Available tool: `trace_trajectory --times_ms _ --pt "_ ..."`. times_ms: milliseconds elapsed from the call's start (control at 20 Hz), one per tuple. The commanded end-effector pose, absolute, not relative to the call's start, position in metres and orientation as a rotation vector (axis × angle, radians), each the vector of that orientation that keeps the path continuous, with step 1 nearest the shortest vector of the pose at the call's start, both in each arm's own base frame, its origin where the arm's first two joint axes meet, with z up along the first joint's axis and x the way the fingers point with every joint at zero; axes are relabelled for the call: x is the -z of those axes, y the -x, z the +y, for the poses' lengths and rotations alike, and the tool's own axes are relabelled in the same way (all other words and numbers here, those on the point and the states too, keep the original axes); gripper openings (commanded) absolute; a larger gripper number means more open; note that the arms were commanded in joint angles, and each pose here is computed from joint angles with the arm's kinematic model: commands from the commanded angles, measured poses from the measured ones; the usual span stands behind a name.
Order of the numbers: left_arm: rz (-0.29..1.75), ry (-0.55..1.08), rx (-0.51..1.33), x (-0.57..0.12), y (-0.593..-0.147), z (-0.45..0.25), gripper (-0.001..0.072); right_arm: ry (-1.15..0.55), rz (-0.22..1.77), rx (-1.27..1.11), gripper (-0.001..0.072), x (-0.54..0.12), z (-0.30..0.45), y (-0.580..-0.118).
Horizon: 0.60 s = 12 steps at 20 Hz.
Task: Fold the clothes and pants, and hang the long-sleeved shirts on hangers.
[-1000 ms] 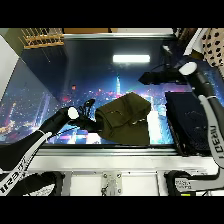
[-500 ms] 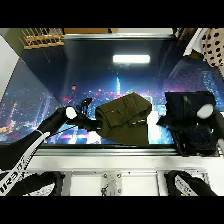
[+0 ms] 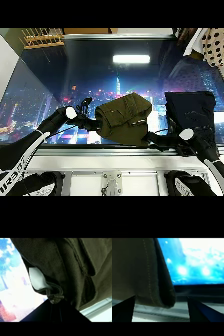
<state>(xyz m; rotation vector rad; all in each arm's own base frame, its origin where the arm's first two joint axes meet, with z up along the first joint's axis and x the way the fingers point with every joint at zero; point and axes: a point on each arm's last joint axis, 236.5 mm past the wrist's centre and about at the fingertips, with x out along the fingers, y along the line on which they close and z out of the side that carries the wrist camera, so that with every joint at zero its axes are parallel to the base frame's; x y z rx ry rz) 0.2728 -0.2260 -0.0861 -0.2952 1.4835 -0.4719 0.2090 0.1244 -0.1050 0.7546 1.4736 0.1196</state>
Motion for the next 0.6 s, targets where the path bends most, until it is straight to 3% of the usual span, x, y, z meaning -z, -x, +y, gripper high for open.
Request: trace_trajectory --times_ms 0,100,150,200,250,300,400,550 --pt "1.482 0.295 0.471 0.086 -0.273 -0.226 0.0018 -0.768 1.444 -0.122 0.0696 0.111 0.140 -0.215" --pt "1.482 0.295 0.471 0.086 -0.273 -0.226 0.0018 -0.749 1.465 -0.133 0.0492 0.115 0.144 -0.211" --pt "1.482 0.295 0.471 0.086 -0.273 -0.226 0.0019 -0.742 1.469 -0.139 0.0428 0.115 0.145 -0.209" --pt "1.482 0.295 0.471 0.086 -0.273 -0.226 0.0018 -0.739 1.468 -0.142 0.0285 0.115 0.145 -0.209" --pt "1.482 0.295 0.471 0.086 -0.273 -0.226 0.0018 -0.706 1.453 -0.175 0.0085 0.113 0.145 -0.211" --pt "1.479 0.299 0.469 0.085 -0.275 -0.225 0.0019 -0.657 1.422 -0.223 0.0026 0.108 0.145 -0.217" --pt "1.424 0.323 0.466 0.066 -0.290 -0.220 0.0018 -0.550 1.331 -0.284 0.0025 0.079 0.140 -0.243" --pt "1.173 0.358 0.519 -0.039 -0.331 -0.211 0.0018 -0.322 1.123 -0.347 0.0025 -0.022 0.119 -0.299"
